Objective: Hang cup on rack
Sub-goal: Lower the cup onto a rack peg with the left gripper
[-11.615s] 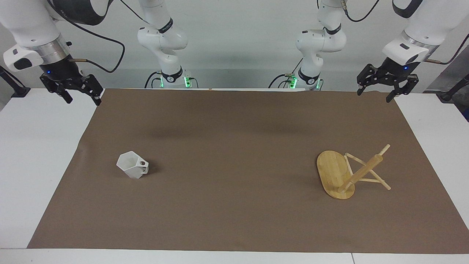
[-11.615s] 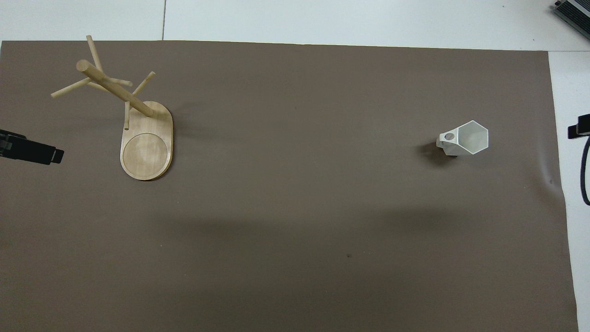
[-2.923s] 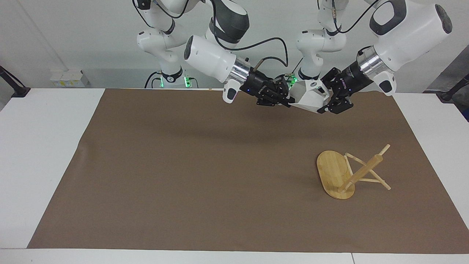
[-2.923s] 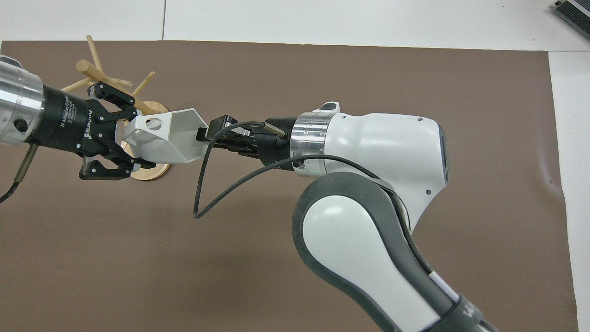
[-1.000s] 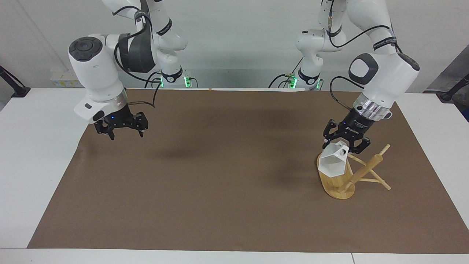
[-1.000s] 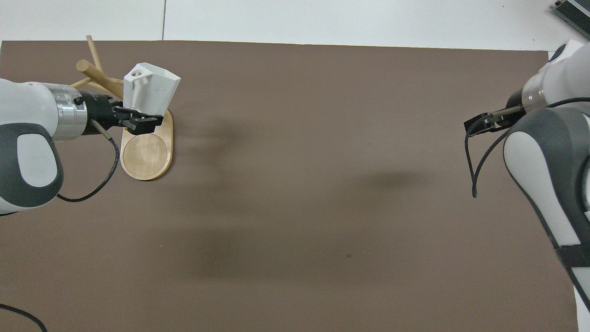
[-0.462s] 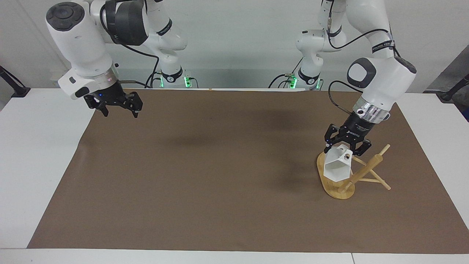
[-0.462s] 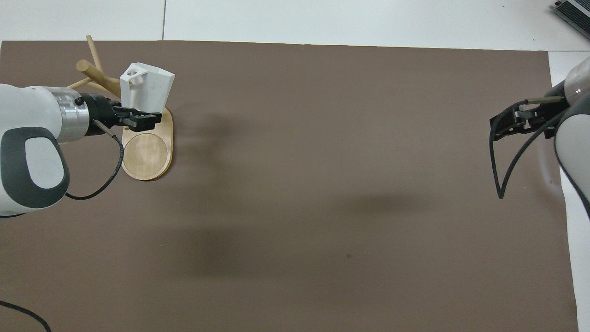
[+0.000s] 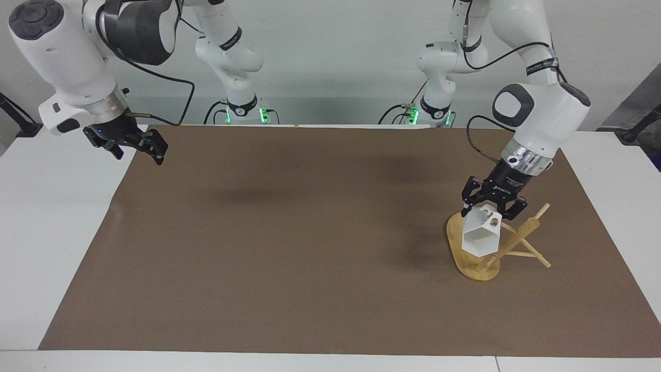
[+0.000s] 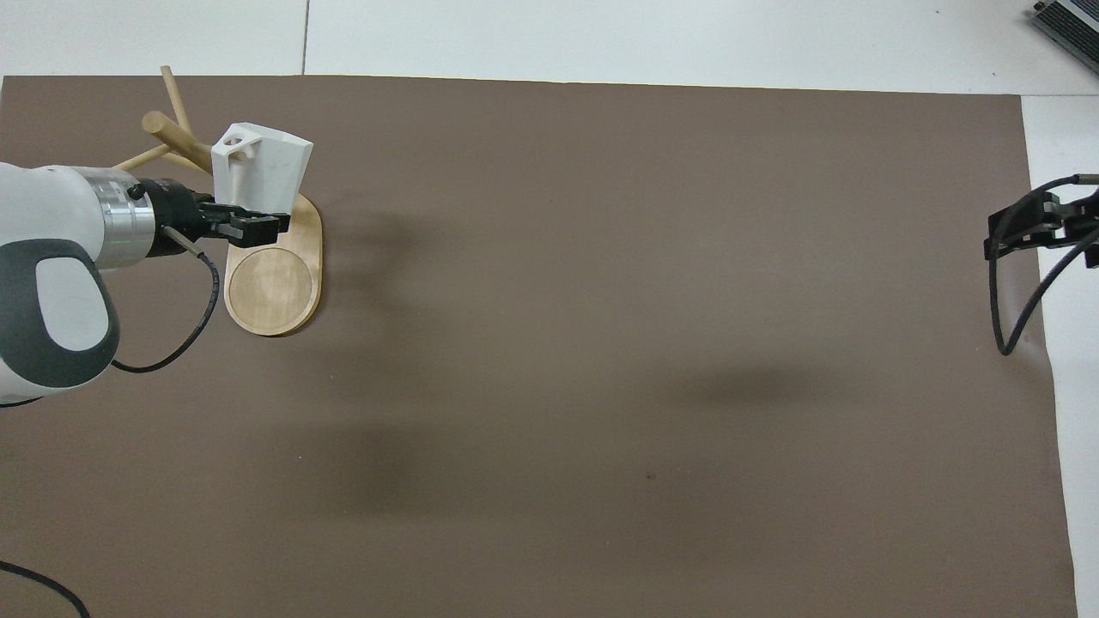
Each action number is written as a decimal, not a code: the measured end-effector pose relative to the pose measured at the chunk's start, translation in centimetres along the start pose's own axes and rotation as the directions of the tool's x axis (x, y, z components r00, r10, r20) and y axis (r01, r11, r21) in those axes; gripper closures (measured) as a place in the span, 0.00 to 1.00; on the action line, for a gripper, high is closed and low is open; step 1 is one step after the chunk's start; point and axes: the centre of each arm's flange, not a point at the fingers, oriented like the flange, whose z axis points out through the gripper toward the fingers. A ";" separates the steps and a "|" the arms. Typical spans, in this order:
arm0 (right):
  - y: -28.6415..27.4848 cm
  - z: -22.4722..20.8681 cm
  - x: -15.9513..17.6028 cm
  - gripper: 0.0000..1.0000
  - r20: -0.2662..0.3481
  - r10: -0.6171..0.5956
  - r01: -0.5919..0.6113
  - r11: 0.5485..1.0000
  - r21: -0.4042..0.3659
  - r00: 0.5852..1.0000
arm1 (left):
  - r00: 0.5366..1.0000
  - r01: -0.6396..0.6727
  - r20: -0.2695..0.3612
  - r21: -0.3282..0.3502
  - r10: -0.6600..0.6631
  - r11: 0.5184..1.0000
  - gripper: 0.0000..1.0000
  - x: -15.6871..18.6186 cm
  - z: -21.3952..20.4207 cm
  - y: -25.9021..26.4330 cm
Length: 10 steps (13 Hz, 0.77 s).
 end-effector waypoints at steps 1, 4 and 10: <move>-0.6 0.0 0.0 0.00 -0.001 -0.011 0.011 1.000 0.000 1.000 | 1.000 0.003 0.000 -0.001 -0.003 1.000 0.32 0.0 -0.1 0.2; -1.7 -0.1 -0.1 0.00 -0.001 -0.029 0.029 1.000 0.000 1.000 | 1.000 0.005 0.001 -0.002 -0.005 1.000 0.32 0.1 -0.1 0.3; -1.2 -1.0 0.9 0.00 -0.099 -0.019 0.019 1.000 0.002 0.995 | 0.999 -0.028 -0.014 0.017 0.028 0.999 0.00 -0.3 -1.2 -0.3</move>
